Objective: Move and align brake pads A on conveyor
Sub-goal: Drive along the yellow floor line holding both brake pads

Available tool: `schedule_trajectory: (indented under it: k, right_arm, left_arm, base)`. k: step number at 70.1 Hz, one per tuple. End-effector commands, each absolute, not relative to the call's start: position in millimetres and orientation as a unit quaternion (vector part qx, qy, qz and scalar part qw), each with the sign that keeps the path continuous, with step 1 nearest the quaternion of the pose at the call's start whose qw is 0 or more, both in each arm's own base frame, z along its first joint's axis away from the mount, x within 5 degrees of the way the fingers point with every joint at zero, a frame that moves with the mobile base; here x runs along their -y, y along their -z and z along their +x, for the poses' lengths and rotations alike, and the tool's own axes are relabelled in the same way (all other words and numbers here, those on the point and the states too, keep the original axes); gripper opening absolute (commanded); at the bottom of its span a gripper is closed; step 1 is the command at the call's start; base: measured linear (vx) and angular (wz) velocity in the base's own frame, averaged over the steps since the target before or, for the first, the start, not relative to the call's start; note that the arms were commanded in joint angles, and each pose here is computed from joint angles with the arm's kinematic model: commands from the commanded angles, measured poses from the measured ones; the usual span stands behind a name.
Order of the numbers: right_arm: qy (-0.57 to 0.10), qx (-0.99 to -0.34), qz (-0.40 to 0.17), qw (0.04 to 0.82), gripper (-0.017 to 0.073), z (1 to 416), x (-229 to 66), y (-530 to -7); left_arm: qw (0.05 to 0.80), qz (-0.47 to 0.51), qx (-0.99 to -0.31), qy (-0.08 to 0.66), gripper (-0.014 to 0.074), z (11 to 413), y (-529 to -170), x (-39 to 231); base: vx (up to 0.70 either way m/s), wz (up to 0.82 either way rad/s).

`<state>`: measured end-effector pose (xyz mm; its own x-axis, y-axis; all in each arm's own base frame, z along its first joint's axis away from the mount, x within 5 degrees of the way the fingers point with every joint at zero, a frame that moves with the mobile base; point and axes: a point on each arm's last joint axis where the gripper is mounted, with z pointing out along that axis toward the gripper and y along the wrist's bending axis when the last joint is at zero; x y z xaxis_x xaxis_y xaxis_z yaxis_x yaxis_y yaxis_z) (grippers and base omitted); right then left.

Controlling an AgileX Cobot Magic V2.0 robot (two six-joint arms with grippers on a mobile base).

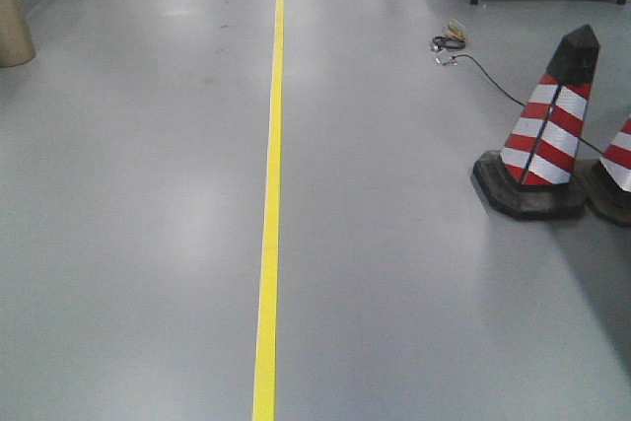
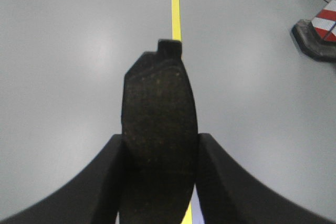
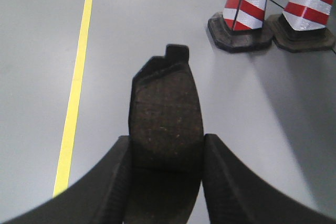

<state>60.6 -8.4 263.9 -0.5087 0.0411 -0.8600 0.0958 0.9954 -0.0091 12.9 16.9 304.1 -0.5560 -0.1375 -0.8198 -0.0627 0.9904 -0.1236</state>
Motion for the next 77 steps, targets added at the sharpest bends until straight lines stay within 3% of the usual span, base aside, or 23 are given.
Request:
schedule_trajectory:
  k: [1, 40, 77]
  right_arm:
    - [0.034, -0.841, 0.030, 0.539, -0.0007, 65.8, 8.4, -279.5]
    - [0.034, -0.841, 0.030, 0.539, -0.0007, 65.8, 8.5, -279.4]
    - [0.034, -0.841, 0.030, 0.539, -0.0007, 65.8, 8.5, -279.4]
  left_arm:
    - [0.512, -0.050, -0.856, 0.046, -0.0006, 17.1, -319.0, -16.2]
    - [0.512, -0.050, -0.856, 0.046, -0.0006, 17.1, -319.0, -16.2]
    - [0.512, -0.050, -0.856, 0.046, -0.0006, 17.1, -319.0, -16.2]
  base:
    - [0.75, 0.01]
    - [0.66, -0.07]
    - [0.47, -0.03]
